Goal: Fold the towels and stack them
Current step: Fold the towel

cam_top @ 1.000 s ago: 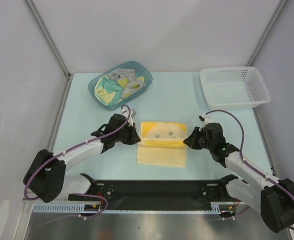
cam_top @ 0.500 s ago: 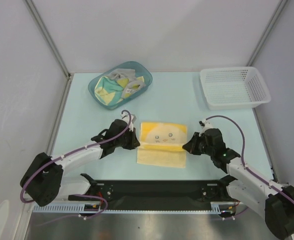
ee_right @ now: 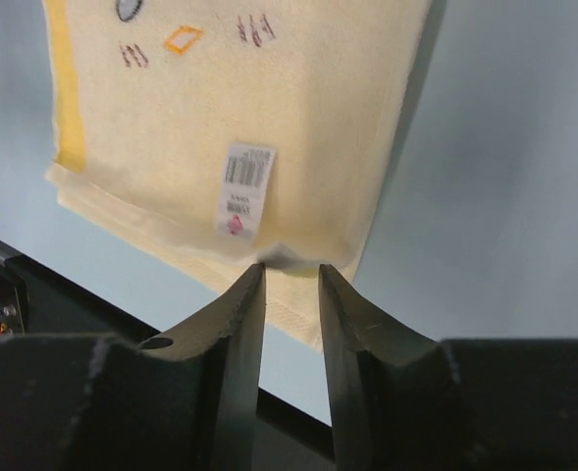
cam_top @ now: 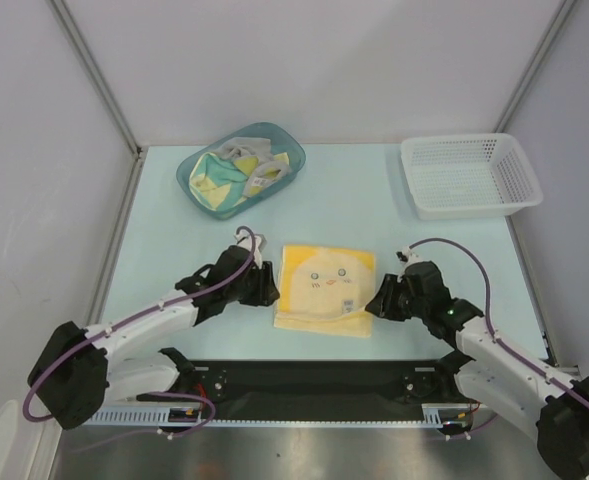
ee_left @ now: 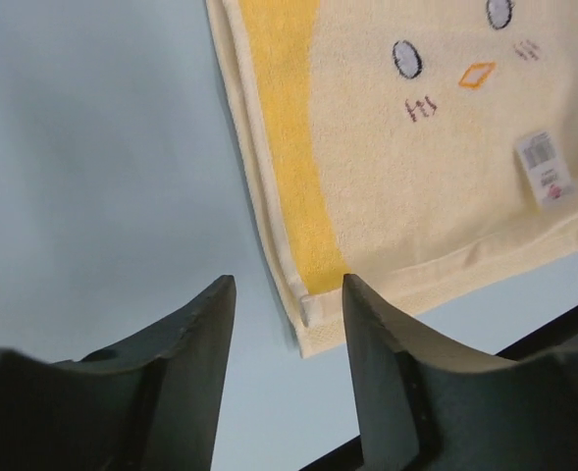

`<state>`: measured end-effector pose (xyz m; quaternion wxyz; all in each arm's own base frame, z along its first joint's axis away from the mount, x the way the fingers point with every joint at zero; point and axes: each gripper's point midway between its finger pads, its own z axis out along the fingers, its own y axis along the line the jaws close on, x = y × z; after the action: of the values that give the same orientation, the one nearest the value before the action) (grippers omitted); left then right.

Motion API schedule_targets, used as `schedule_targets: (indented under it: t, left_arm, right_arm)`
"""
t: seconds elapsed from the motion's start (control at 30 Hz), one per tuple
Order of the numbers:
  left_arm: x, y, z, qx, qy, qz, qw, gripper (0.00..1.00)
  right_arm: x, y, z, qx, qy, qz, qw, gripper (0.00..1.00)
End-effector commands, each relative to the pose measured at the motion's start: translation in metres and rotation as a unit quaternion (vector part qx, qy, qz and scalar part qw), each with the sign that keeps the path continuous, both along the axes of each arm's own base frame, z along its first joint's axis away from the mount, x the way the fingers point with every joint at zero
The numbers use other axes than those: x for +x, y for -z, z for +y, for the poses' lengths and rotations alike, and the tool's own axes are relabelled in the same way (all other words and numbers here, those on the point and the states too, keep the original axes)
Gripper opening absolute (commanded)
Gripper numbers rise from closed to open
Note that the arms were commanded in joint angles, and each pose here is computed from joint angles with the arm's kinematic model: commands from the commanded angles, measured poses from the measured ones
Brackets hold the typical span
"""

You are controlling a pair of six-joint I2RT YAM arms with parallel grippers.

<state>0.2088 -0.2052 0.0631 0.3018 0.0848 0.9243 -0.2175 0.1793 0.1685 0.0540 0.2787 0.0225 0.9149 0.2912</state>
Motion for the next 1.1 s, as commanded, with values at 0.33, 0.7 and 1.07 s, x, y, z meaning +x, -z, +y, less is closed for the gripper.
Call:
schedule_targets:
  t: [0.33, 0.7, 1.07]
  left_arm:
    - [0.007, -0.006, -0.019, -0.015, -0.006, 0.029, 0.999, 0.54]
    - [-0.021, 0.02, -0.023, -0.044, 0.002, 0.073, 0.996, 0.51]
    - [-0.033, 0.036, -0.021, -0.043, -0.006, 0.088, 0.995, 0.46]
  right_arm:
    - [0.021, -0.009, 0.006, -0.054, -0.009, 0.035, 0.998, 0.37]
    - [-0.01, 0.005, -0.008, -0.048, 0.071, 0.097, 0.992, 0.36]
    - [-0.022, 0.021, 0.003, -0.043, 0.084, 0.109, 0.989, 0.36]
